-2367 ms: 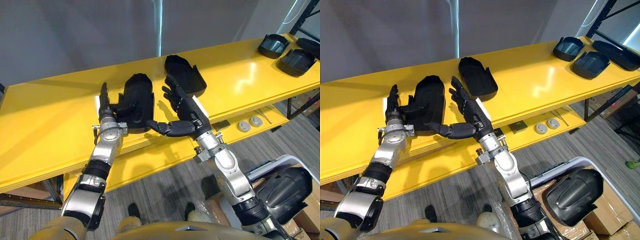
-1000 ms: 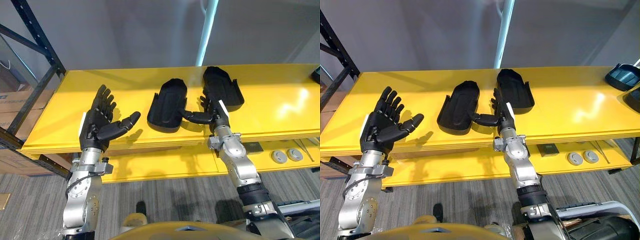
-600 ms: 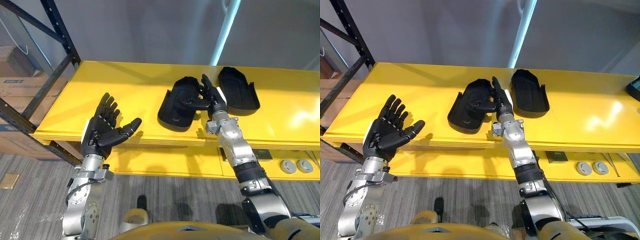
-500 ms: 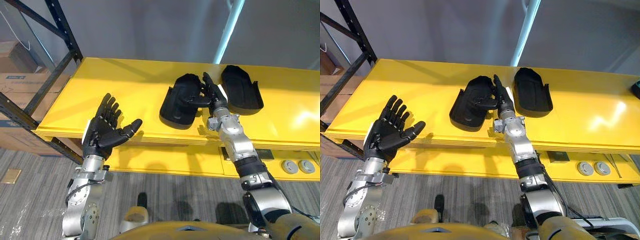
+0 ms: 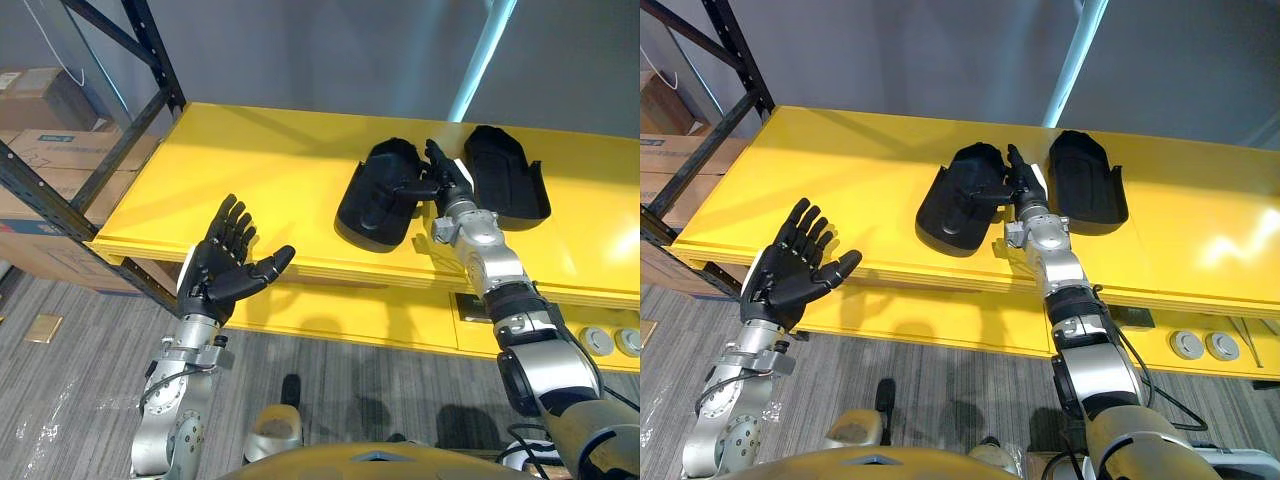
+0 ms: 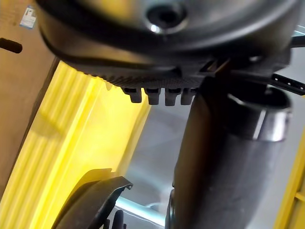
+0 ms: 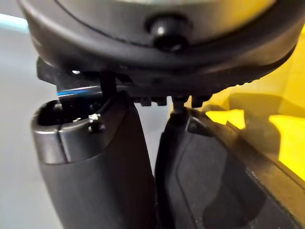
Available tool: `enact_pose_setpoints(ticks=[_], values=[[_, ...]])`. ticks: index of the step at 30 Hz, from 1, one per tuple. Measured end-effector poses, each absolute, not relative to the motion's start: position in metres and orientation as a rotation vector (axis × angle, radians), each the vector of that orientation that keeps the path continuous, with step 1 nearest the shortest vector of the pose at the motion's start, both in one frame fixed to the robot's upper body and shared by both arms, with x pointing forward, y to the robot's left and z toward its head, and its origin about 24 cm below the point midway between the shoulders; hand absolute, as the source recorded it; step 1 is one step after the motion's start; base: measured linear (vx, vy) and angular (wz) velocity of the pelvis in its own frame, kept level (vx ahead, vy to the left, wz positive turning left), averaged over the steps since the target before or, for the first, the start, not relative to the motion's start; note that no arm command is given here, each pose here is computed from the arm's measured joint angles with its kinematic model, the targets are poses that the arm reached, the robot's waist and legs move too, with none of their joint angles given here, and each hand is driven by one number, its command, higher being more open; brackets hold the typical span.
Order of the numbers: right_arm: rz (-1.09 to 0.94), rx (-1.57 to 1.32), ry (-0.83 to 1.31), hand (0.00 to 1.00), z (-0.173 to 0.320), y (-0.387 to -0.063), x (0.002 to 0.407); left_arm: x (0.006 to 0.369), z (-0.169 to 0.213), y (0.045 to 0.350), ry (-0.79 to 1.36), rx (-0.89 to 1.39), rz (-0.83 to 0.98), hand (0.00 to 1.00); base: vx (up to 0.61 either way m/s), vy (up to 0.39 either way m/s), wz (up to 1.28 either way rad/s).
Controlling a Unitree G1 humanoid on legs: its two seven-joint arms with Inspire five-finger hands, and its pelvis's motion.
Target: Walk over and take three plastic housings, then place them on the shelf
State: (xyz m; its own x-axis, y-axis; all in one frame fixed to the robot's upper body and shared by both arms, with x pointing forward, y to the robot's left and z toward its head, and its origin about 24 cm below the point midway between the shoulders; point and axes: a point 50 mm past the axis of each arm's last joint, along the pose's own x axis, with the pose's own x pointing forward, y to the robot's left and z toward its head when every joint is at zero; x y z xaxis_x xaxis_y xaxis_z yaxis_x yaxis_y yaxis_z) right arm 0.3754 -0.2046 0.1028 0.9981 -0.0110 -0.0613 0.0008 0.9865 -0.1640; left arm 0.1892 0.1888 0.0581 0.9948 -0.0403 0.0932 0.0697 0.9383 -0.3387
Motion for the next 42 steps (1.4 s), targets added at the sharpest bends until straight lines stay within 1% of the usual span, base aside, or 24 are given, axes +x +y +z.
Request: enact_pose_setpoints(ticks=[5,9,11,13,15,16,17,19,23,31,36,39,42], values=[[-0.027,-0.201,0.038,1.00,0.119,-0.211,0.386,0.190,0.045,0.184,-0.019,-0.339,-0.091,1.00,0.00,-0.015,0.08],[-0.042,-0.242,-0.092,1.00,0.143,-0.212,0.389,0.189,0.044,0.184,-0.024,-0.336,-0.095,1.00,0.01,-0.003,0.06],[-0.036,-0.265,-0.194,1.00,0.163,-0.205,0.386,0.189,0.045,0.187,-0.034,-0.332,-0.085,1.00,0.04,-0.009,-0.07],[0.006,-0.281,-0.375,1.00,0.191,-0.191,0.371,0.189,0.046,0.188,-0.037,-0.337,-0.082,1.00,0.04,-0.008,-0.15],[0.058,-0.305,-0.501,1.00,0.206,-0.180,0.355,0.189,0.046,0.188,-0.038,-0.338,-0.082,1.00,0.04,-0.004,-0.22],[0.074,-0.328,-0.537,1.00,0.210,-0.177,0.348,0.189,0.046,0.188,-0.040,-0.338,-0.082,1.00,0.03,0.003,-0.29],[0.115,-0.382,-0.622,1.00,0.218,-0.170,0.334,0.189,0.048,0.189,-0.052,-0.336,-0.081,1.00,0.02,0.009,-0.25],[0.183,-0.401,-0.683,1.00,0.224,-0.162,0.322,0.189,0.051,0.193,-0.069,-0.328,-0.070,1.00,0.03,0.006,-0.29],[0.250,-0.454,-0.660,1.00,0.213,-0.159,0.312,0.190,0.055,0.195,-0.087,-0.322,-0.068,1.00,0.01,-0.001,-0.20],[0.408,-0.529,-0.479,1.00,0.159,-0.160,0.289,0.193,0.066,0.194,-0.131,-0.318,-0.055,1.00,0.01,-0.012,-0.09],[0.468,-0.528,-0.408,1.00,0.140,-0.158,0.280,0.192,0.065,0.195,-0.125,-0.319,-0.045,1.00,0.01,-0.005,-0.06],[0.512,-0.530,-0.379,1.00,0.127,-0.153,0.275,0.189,0.062,0.196,-0.106,-0.319,-0.032,1.00,-0.03,-0.001,-0.07],[0.558,-0.594,-0.382,1.00,0.119,-0.143,0.269,0.188,0.061,0.197,-0.101,-0.319,-0.019,1.00,0.00,0.000,0.00]])
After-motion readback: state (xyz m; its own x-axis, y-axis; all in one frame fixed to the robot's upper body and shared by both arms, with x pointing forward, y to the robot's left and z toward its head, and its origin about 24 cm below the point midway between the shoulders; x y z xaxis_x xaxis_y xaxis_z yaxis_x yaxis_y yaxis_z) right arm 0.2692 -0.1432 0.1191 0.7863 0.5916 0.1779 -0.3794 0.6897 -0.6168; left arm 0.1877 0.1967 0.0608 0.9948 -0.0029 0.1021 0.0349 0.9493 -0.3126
